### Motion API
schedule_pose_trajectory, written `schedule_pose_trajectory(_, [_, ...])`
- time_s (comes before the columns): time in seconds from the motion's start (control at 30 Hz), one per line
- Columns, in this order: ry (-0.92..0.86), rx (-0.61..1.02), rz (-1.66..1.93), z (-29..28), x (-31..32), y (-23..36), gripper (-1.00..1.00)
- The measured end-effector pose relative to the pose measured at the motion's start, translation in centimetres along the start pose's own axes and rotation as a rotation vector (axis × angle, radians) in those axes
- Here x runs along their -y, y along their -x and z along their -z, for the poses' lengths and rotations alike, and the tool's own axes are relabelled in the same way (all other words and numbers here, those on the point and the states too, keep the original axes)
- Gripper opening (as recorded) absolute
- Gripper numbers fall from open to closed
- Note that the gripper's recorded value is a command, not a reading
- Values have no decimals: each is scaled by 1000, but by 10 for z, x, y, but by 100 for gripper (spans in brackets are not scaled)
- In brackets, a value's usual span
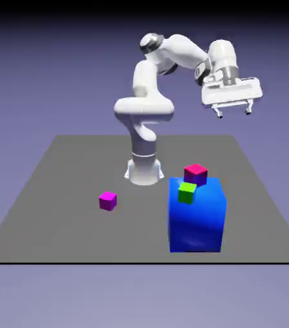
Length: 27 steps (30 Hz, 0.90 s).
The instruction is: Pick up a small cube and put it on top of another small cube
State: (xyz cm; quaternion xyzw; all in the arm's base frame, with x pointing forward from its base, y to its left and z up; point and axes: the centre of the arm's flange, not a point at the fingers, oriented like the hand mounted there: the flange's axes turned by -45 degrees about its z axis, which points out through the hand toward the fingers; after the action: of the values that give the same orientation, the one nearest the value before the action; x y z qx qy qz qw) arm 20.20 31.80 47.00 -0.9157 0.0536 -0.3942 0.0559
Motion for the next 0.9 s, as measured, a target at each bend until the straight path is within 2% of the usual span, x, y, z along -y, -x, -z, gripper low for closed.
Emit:
schedule_pose_trajectory(0.23, [86,2,-43,-16,29,86,0])
schedule_pose_trajectory(0.47, [215,-15,-103,-59,30,168,0])
schedule_pose_trajectory(0.67, [355,-54,-173,-112,7,228,0])
schedule_pose_trajectory(0.9, [543,-136,-285,-186,-47,276,0])
